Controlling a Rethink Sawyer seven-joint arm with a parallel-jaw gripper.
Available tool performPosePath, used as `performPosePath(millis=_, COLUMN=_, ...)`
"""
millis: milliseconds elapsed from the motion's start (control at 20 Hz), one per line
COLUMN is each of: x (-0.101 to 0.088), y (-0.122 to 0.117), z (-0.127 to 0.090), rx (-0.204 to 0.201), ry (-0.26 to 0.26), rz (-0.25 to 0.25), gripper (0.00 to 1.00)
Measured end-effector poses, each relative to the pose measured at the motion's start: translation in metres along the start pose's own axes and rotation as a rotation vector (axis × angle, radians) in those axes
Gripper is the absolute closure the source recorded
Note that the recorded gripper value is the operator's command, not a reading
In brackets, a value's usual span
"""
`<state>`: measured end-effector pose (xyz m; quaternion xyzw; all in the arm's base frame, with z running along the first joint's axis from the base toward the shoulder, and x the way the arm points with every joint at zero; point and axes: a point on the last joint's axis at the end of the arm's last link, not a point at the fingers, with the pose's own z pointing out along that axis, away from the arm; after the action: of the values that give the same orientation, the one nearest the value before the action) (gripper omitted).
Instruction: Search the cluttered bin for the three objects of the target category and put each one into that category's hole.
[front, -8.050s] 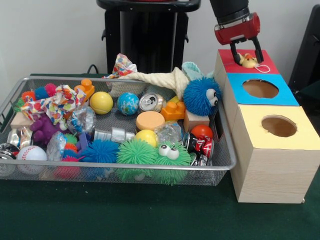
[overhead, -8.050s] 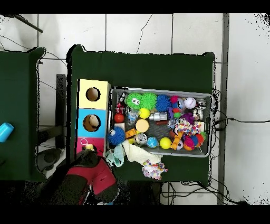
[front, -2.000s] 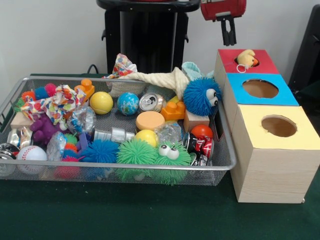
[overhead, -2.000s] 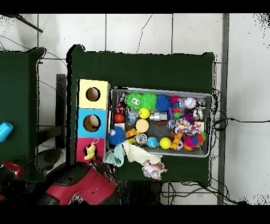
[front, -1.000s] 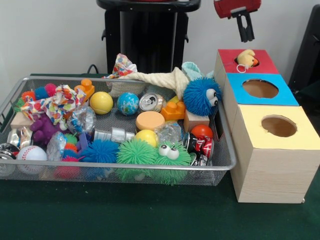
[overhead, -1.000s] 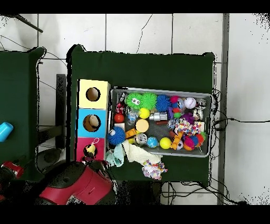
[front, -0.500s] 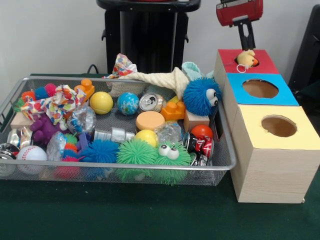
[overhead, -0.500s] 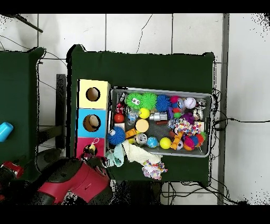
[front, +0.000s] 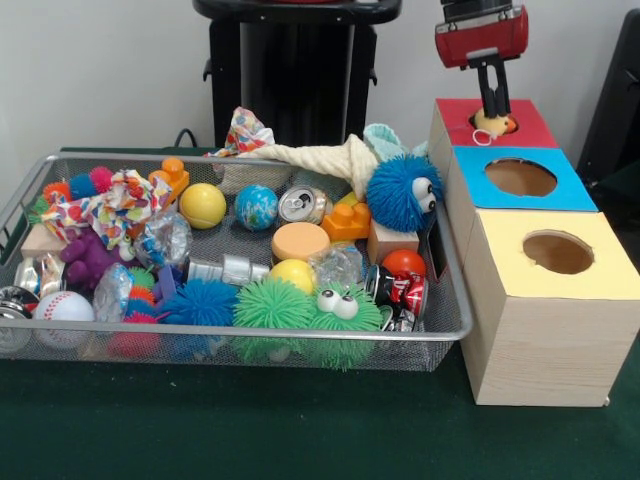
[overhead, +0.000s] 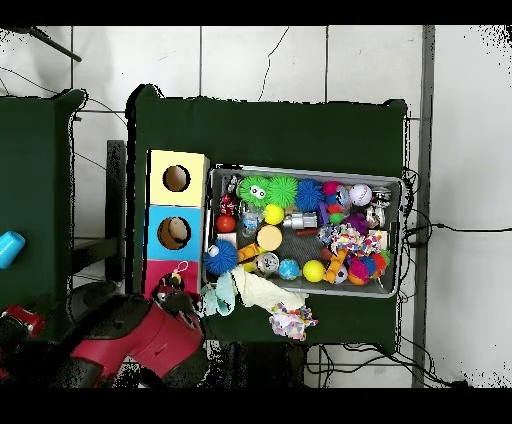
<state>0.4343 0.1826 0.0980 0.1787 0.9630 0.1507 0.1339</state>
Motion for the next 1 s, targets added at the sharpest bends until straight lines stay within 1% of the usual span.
performPosePath(millis=450, x=0.000, y=-0.005, z=0.008, rx=-0.002, ry=0.010, rz=0.023, gripper=1.00)
performPosePath(millis=750, x=-0.003, y=-0.012, z=0.016, rx=0.016, ry=-0.003, rz=0.037, gripper=1.00)
performPosePath(millis=1000, x=-0.006, y=-0.013, z=0.017, rx=0.013, ry=-0.005, rz=0.043, gripper=1.00)
